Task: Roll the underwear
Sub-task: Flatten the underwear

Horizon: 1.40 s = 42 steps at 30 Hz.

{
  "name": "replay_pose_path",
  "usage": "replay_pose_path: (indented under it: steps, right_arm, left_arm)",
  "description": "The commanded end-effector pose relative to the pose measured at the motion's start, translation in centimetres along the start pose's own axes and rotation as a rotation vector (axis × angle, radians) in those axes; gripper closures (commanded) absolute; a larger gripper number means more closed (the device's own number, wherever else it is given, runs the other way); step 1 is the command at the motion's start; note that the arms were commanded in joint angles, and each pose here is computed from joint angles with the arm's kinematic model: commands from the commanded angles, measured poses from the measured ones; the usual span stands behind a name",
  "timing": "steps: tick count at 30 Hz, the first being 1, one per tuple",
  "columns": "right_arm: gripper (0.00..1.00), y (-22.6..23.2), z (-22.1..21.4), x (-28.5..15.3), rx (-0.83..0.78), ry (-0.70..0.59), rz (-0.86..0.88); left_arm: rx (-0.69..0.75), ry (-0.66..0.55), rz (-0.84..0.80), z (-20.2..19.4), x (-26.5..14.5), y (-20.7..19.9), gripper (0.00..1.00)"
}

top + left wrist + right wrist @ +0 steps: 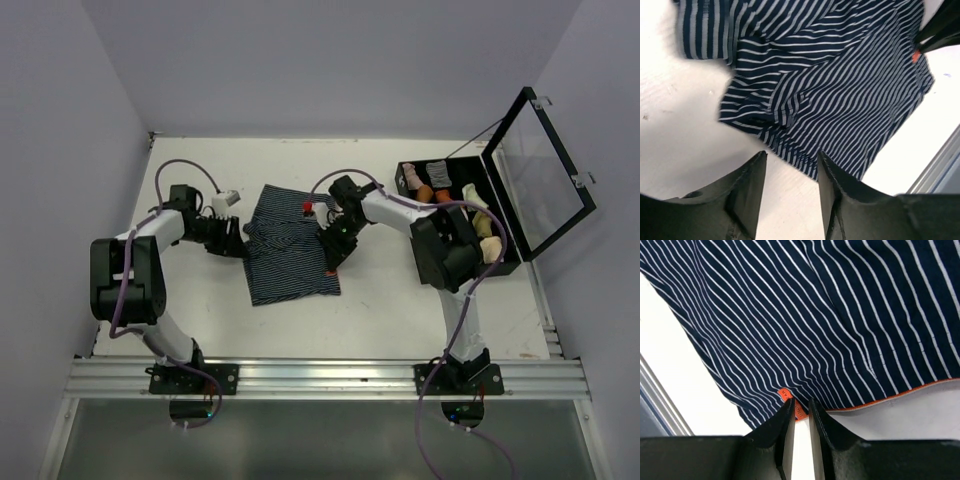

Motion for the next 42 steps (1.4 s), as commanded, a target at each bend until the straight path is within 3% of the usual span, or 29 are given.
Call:
replay_pose_path:
  steps: [1,6,8,10,14,16,20,26,33,42]
  right_arm:
    - [0.77,-5.6,-0.7,1.6,-0.064,0.071,-0.157]
    - [0.78,-7.3,2.2,-1.5,-0.139,0.029,-0.277]
    - [0.77,-6.9,4.2,-3.9,-0.172,-0.048,-0.320]
    - [0.75,-4.4,7.2,-7.0,-0.197,-0.194,-0.310]
    - [0.67,0.8,11.8,-9.0,-0.226,-0.424,-0.266]
    - [0.61,3.3,13.2,-8.3,-0.182,-0.464,-0.242]
    - [0.63,5.9,15.0,-6.1,-0.127,-0.514,-0.234]
    - [0.66,9.8,14.7,-0.2,-0.181,-0.468,-0.181]
    - [0.64,12.4,12.8,3.9,-0.374,-0.429,-0.194]
    - [0.61,12.3,13.3,6.2,-0.279,-0.373,-0.263]
  left_arm:
    - [-0.056,-0.086,-0.155,2.6,0.3,-2.1,0.50]
    - [-0.165,-0.136,-0.196,2.9,1.1,-2.2,0.41]
    - [-0.225,-0.165,-0.197,3.2,0.9,-2.1,0.40]
    - [-0.261,-0.207,-0.196,3.8,0.5,-1.8,0.39]
    - [-0.296,-0.241,-0.157,4.1,0.3,-1.3,0.35]
    - [-0.346,-0.252,-0.148,3.9,0.4,-0.9,0.33]
    - [-0.402,-0.279,-0.152,4.2,0.7,-0.5,0.29]
    - [-0.476,-0.271,-0.151,3.8,1.6,0.4,0.29]
    - [-0.528,-0.242,-0.120,2.9,2.5,1.5,0.28]
    - [-0.545,-0.233,-0.070,1.7,2.8,2.2,0.28]
Point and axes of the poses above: each gripper's point midway between its finger pads, its own x axis out along the fingers, its own y axis along the line the jaws close on, z = x × y, the point moved 1 cm from there along -x, back along the fingers, and after that the axes turned 11 degrees about -x, right-handed, at the moved point
